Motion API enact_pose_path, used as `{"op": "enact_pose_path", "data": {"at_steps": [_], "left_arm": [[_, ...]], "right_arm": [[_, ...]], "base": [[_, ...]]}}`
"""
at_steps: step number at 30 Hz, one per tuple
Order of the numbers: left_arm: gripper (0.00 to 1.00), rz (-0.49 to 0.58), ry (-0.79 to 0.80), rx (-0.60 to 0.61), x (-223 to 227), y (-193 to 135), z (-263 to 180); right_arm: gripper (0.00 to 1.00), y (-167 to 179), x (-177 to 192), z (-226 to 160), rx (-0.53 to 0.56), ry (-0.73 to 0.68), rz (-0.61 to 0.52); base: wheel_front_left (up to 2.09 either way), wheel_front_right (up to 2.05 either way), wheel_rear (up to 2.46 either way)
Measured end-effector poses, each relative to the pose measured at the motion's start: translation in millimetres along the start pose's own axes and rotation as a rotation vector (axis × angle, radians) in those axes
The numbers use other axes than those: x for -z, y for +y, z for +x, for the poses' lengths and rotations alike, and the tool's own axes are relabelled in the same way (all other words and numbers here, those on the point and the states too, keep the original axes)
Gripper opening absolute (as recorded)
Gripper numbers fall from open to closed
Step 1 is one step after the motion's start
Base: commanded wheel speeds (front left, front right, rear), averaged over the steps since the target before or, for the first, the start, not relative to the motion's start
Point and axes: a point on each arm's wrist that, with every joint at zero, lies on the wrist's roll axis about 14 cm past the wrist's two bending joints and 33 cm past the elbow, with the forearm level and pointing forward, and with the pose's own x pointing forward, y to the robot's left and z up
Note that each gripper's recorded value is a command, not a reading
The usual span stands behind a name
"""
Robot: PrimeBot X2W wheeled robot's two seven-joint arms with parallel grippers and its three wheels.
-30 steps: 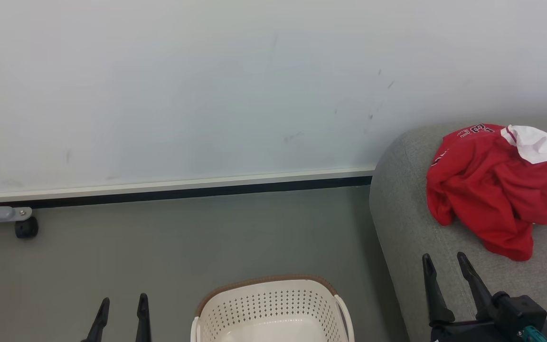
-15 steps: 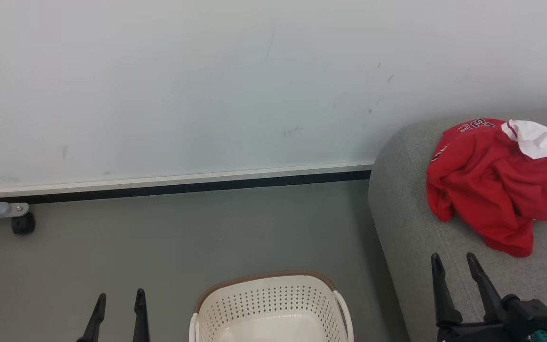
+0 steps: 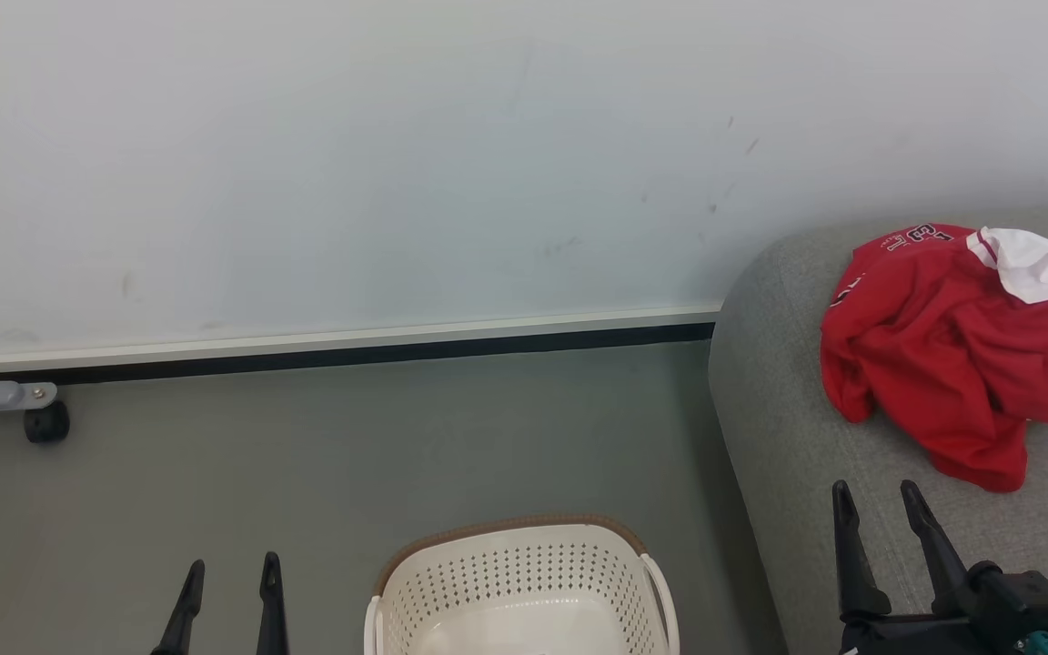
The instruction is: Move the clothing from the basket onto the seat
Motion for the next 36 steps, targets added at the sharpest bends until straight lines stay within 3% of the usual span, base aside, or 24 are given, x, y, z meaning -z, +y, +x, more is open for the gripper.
{"op": "enact_pose_path", "data": {"at_steps": [10,11,20,36], "left_arm": [[1.00,0.006,0.002,-0.006,1,2,0],[0.00,0.005,0.009,-0.007,3,2,-1],[0.00,-0.028,0.086,-0.027,25,5,-8],[0.00,-0.241,0.149,-0.083,34,15,-4]], "right_arm": [[1.00,0,1,1,0.002,0.002,0.002],[0.00,0,4,1,0.003,0.011,0.003],[0.00,-6,29,-10,0.038,0.097,0.043],[0.00,-22,39,-8,0.113,0.155,0.257]], "base": [[0.00,0.00,0.00],[0.00,0.00,0.00],[0.00,0.00,0.00],[0.00,0.00,0.00]]}}
